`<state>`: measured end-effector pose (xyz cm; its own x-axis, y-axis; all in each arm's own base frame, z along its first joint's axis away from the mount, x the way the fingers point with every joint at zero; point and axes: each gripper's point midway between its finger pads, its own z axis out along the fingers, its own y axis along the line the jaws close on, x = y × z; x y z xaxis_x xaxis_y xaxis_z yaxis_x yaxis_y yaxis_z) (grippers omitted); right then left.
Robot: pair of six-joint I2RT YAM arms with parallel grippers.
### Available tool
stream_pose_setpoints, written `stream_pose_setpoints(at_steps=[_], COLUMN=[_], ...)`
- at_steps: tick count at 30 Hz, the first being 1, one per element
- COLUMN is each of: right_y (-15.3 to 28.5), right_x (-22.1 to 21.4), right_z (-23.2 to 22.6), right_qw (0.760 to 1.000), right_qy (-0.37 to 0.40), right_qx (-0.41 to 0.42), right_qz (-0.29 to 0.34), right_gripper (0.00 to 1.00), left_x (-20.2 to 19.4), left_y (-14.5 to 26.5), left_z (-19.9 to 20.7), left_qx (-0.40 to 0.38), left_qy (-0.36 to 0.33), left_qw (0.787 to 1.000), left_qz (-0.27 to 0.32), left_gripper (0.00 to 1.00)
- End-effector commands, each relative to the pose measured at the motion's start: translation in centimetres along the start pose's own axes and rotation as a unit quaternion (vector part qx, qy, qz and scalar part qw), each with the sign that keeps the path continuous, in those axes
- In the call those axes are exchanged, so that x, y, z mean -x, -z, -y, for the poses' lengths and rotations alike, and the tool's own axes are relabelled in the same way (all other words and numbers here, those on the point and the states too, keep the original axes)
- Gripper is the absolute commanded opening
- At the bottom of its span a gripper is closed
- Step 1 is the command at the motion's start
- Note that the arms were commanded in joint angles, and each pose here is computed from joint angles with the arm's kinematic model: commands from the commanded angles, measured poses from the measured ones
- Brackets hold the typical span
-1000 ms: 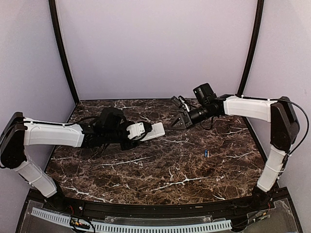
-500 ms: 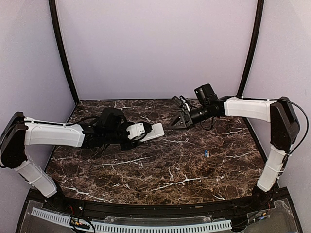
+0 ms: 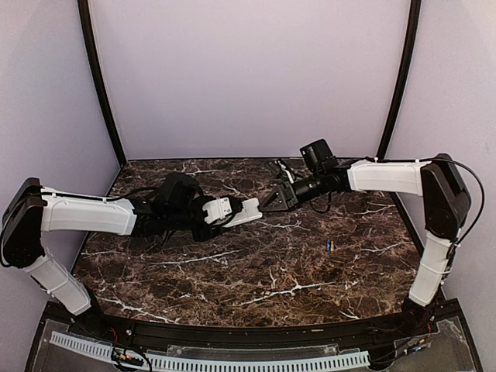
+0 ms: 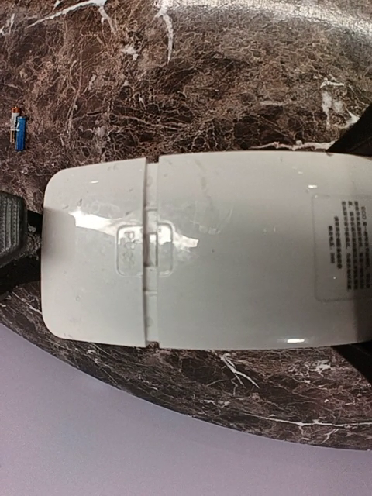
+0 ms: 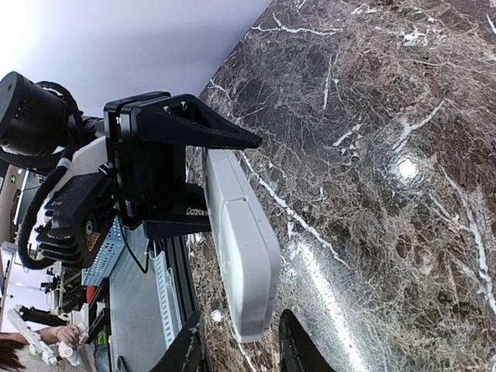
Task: Load the batteries into the remote control
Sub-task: Remove the battery cover from the remote control.
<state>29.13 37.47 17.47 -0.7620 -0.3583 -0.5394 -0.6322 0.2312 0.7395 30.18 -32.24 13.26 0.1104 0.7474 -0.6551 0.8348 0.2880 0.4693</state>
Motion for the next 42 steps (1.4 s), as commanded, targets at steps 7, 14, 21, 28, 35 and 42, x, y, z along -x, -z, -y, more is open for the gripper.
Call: stream_pose_setpoints(at_steps=[7,14,21,28,35,42], right_y=[-0.8,-1.4,-1.5,-0.2,-2.2,-2.9], right_x=[0.6,-0.1,0.0,1.3,1.0,1.2], right_z=[-2.1,-2.4,-1.5,1.2,1.3,1.6], right_qw=[0.999,0.999,0.999,0.995,0.996,0.996], right_qy=[0.029,0.031,0.031,0.018,0.012,0.012], right_qx=[0.023,0.024,-0.007,-0.094,-0.083,-0.083], right_qz=[0.0,-0.012,-0.011,0.016,0.008,0.01], right_gripper=[0.2,0.2,0.24,0.38,0.44,0.39], left_x=[-0.7,-2.1,-2.6,-2.9,-2.8,-2.7], left_y=[-0.6,-1.7,-2.1,-2.1,-2.1,-2.0], left_z=[0.4,0.4,0.3,0.4,0.3,0.4], left_qx=[-0.006,-0.002,0.006,0.008,0.01,0.006], left_qy=[0.009,0.015,0.008,0.004,0.005,0.008], left_qw=[1.0,0.999,0.998,0.998,0.998,0.999], left_qz=[-0.016,-0.048,-0.057,-0.058,-0.055,-0.053], left_gripper=[0.0,0.0,0.0,0.0,0.0,0.0])
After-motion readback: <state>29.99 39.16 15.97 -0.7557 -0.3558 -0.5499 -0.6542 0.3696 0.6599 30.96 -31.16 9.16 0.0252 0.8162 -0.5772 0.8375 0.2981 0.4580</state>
